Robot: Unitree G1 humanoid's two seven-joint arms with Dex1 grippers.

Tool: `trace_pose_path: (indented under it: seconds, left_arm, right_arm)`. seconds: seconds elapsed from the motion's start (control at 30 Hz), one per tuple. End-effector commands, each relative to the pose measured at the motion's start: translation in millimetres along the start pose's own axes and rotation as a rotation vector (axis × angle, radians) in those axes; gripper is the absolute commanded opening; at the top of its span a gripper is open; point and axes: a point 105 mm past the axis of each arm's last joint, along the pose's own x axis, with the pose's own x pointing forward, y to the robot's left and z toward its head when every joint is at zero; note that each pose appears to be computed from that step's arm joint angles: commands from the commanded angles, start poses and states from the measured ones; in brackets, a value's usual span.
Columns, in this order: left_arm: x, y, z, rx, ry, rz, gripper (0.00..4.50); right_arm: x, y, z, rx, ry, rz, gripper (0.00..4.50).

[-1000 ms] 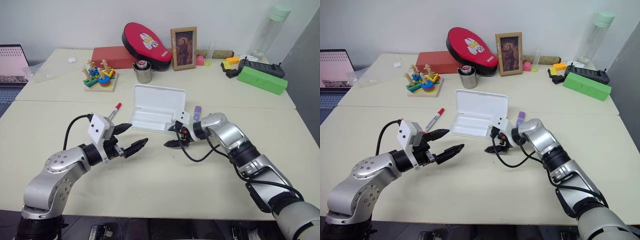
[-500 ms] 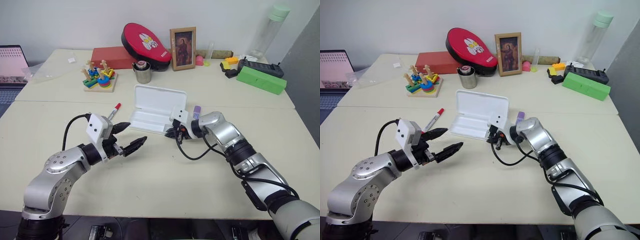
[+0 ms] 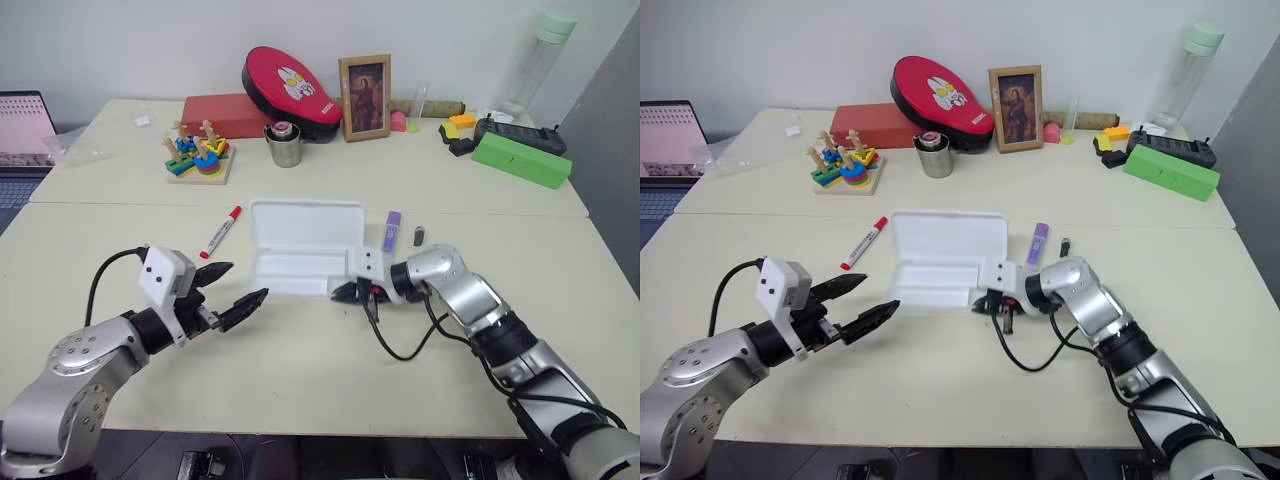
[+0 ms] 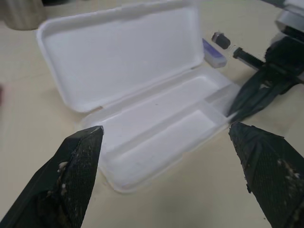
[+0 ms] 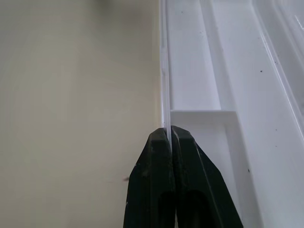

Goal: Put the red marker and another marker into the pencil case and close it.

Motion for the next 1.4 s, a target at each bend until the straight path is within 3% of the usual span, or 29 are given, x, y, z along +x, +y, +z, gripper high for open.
trace_pose_path:
  seconds: [0.03,0.27,0.3,0.4,0.6,0.7,0.87,1.23,1.4]
  left_arm:
    - [-5,-6,14,0.04,-0.032,-0.02,4.5]
    - [-5,-7,14,0.036,-0.029,-0.02,4.5]
    - [-6,-4,14,0.031,-0.031,-0.007,4.5]
    - [-12,12,14,0.005,-0.035,0.08,4.5]
    - [-29,65,8,-0.036,-0.029,0.312,4.5]
    - [-24,91,-2,0.001,0.027,0.415,4.5]
    - [2,108,-10,-0.002,0.052,0.417,4.5]
    - [41,128,-32,0.008,0.157,0.371,4.5]
    - [53,129,-39,-0.002,0.184,0.344,3.56]
  right_arm:
    - [3,12,9,-0.018,-0.017,0.021,0.03]
    - [9,11,8,0.011,-0.009,-0.016,0.03]
    - [8,11,9,0.011,-0.017,-0.02,0.42]
    - [1,8,18,0.023,-0.067,-0.036,1.02]
    - [-26,2,58,0.087,-0.302,-0.037,2.65]
    - [-41,-6,80,0.094,-0.414,-0.069,3.42]
    - [-59,-33,105,0.063,-0.523,-0.23,4.46]
    - [-81,-45,135,0.038,-0.652,-0.344,4.46]
    - [-83,-47,135,0.036,-0.648,-0.368,4.5]
